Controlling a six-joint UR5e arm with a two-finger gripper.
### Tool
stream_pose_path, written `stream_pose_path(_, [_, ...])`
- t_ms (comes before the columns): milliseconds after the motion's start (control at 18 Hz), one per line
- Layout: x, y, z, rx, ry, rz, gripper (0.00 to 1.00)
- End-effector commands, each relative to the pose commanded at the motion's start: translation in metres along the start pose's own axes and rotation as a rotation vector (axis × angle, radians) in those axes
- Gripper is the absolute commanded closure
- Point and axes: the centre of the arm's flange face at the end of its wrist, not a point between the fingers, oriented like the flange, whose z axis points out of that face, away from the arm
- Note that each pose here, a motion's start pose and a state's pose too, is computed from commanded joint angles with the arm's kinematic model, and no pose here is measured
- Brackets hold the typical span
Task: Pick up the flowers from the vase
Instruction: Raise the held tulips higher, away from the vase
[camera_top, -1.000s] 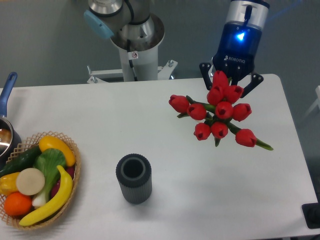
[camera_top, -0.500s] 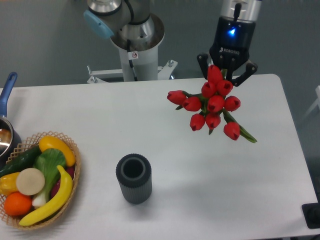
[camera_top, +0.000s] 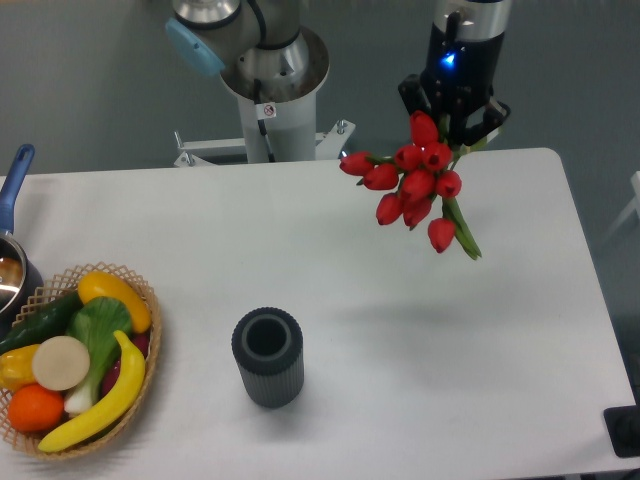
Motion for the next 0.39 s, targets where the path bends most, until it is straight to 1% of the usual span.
stream_pose_path(389, [0.0033,0.0007,0.0031,-0.008,0.008,-0.001,0.81])
